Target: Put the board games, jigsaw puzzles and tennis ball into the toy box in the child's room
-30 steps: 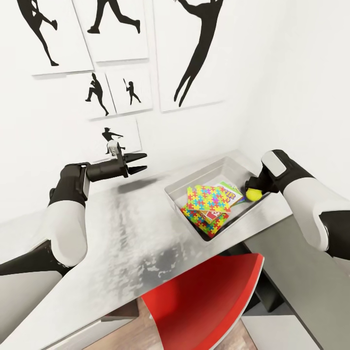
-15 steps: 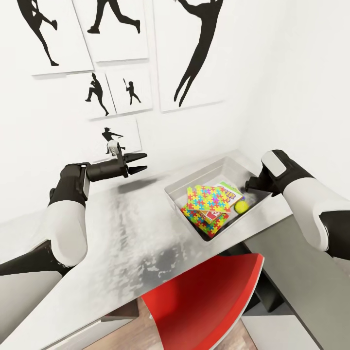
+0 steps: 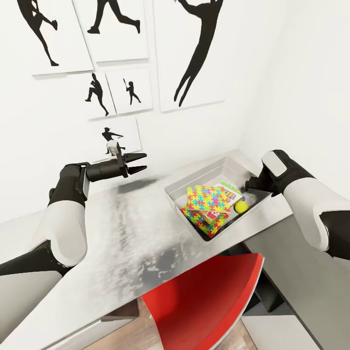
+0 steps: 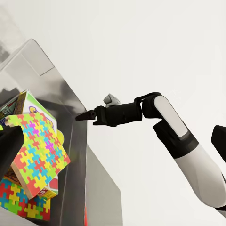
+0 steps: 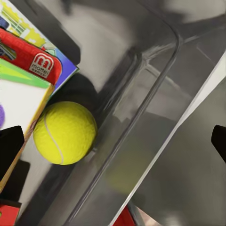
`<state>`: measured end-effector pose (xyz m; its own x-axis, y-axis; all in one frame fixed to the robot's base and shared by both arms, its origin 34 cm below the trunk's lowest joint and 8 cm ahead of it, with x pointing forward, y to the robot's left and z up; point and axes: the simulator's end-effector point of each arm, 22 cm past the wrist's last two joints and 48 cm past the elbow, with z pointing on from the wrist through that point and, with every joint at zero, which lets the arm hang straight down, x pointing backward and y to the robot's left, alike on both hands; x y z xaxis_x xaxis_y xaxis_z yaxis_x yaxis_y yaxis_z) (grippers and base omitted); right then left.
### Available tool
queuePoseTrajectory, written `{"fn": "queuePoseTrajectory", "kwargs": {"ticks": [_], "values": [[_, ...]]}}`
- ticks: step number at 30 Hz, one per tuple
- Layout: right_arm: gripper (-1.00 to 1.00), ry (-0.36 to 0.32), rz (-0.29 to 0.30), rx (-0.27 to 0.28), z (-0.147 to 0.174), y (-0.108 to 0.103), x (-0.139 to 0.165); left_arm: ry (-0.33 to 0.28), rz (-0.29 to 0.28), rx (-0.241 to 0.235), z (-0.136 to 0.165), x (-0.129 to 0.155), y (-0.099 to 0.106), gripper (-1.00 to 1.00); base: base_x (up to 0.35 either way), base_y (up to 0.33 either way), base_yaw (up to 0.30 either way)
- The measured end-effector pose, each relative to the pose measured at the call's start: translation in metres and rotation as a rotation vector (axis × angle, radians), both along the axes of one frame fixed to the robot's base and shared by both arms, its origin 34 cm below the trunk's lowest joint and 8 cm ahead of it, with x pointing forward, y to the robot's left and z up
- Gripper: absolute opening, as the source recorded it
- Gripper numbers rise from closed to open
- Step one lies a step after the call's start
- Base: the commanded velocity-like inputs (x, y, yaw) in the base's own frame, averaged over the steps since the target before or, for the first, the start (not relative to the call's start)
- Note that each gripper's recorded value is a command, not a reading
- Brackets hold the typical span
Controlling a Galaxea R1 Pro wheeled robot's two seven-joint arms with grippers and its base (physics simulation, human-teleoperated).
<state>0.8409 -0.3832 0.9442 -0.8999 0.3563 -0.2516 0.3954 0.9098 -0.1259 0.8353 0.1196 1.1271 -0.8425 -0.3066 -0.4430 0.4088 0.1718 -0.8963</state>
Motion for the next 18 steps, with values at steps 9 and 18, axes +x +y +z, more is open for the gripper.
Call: {"fn": "queuePoseTrajectory", "kwargs": {"ticks": [9, 18], "values": [[1.0, -0.064, 0.012, 0.003, 0.022, 0.004, 0.014, -0.011, 0.0, -0.002, 0.008, -0.001, 0.0, 1.0, 0.0, 0.0, 0.0], [1.0, -0.089, 0.014, 0.007, 0.036, 0.006, 0.017, -0.025, 0.003, -0.001, 0.019, -0.003, 0.002, 1.0, -0.004, 0.0, 0.0]]}}
